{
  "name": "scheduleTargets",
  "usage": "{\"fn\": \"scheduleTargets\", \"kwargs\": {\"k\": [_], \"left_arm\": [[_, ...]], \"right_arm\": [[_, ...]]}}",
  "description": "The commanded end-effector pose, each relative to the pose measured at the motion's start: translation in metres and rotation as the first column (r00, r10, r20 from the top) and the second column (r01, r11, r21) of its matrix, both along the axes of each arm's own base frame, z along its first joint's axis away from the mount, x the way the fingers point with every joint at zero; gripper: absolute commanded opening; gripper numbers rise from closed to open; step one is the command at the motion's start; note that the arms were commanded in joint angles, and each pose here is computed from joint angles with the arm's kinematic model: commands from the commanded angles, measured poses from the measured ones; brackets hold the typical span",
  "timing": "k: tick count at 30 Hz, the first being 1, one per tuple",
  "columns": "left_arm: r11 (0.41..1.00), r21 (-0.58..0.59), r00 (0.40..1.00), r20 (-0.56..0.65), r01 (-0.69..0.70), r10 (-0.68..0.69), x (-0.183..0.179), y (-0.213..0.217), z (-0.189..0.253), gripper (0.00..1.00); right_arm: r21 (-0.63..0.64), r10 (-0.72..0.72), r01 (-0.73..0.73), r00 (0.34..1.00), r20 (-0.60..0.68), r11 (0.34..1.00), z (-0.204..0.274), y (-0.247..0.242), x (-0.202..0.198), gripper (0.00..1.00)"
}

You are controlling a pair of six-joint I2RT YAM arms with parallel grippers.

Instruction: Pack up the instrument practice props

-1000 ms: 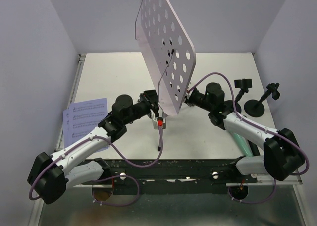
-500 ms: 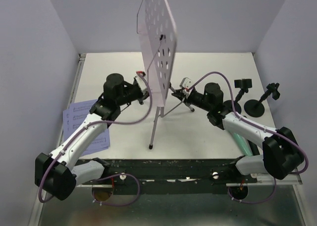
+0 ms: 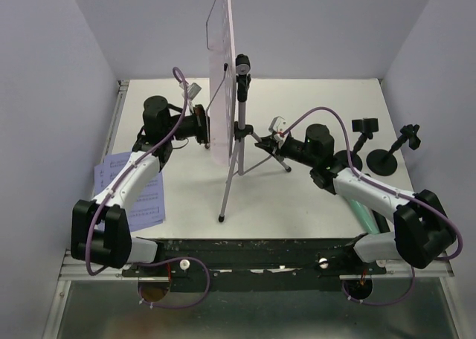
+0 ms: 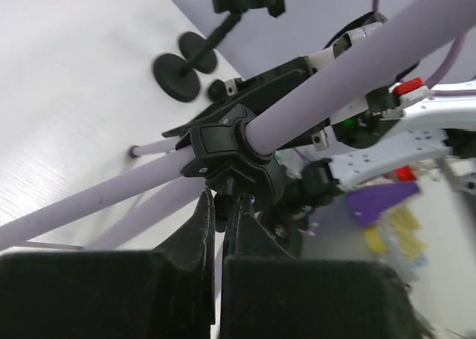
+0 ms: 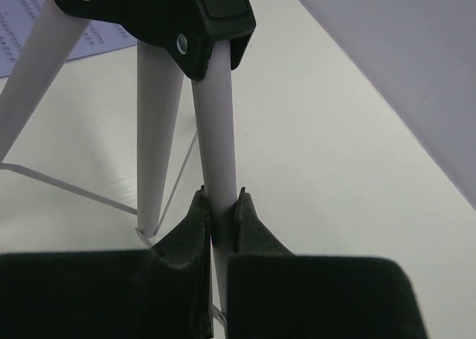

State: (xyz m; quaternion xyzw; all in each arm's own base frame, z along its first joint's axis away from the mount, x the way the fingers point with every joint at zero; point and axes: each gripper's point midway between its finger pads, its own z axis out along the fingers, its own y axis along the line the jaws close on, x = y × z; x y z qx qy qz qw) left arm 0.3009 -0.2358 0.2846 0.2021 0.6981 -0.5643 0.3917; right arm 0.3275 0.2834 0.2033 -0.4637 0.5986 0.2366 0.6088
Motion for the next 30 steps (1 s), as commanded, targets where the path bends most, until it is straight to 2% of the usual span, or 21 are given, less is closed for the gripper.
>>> {"fn": "scheduleTargets", "kwargs": {"k": [1, 4, 6, 9, 16, 17, 19, 24, 30], "left_arm": [[0.993, -0.064, 0.873, -0.485, -0.095, 0.052, 0.027, 0.028, -0.049, 0.11], [0.981, -0.05, 0.832, -0.539, -0.188, 0.132, 0.043, 0.042, -0.043, 0.51], [0.975, -0.043, 0.847, -0.505, -0.218, 0.167, 0.048, 0.048, -0.035, 0.61], [0.971, -0.038, 0.873, -0.447, -0.238, 0.196, 0.049, 0.055, -0.024, 0.66], [0.982, -0.035, 0.923, -0.349, -0.185, 0.162, 0.037, 0.052, -0.011, 0.71], [0.984, -0.032, 0.934, -0.323, -0.174, 0.155, 0.036, 0.05, -0.008, 0.77], [0.99, -0.012, 0.956, -0.262, -0.137, 0.129, 0.03, 0.042, -0.004, 0.96], [0.998, -0.012, 0.977, -0.205, -0.069, 0.065, 0.013, 0.03, 0.002, 0.96], [0.994, 0.02, 0.973, -0.203, -0.108, 0.11, 0.019, 0.032, -0.005, 0.94]], "right_arm": [[-0.173, -0.083, 0.003, 0.885, -0.459, 0.985, -0.116, -0.029, -0.048, 0.0], [-0.172, -0.081, 0.001, 0.885, -0.458, 0.985, -0.115, -0.029, -0.049, 0.0], [-0.171, -0.08, 0.002, 0.886, -0.456, 0.985, -0.115, -0.029, -0.048, 0.0], [-0.172, -0.078, -0.001, 0.889, -0.45, 0.985, -0.115, -0.028, -0.047, 0.0], [-0.175, -0.079, -0.001, 0.891, -0.447, 0.985, -0.117, -0.028, -0.046, 0.0], [-0.177, -0.079, -0.002, 0.891, -0.448, 0.984, -0.117, -0.028, -0.046, 0.0], [-0.178, -0.081, -0.001, 0.89, -0.448, 0.984, -0.118, -0.028, -0.045, 0.0], [-0.178, -0.077, -0.004, 0.891, -0.447, 0.984, -0.116, -0.027, -0.045, 0.0], [-0.174, -0.074, -0.005, 0.894, -0.442, 0.985, -0.116, -0.028, -0.046, 0.0]]}}
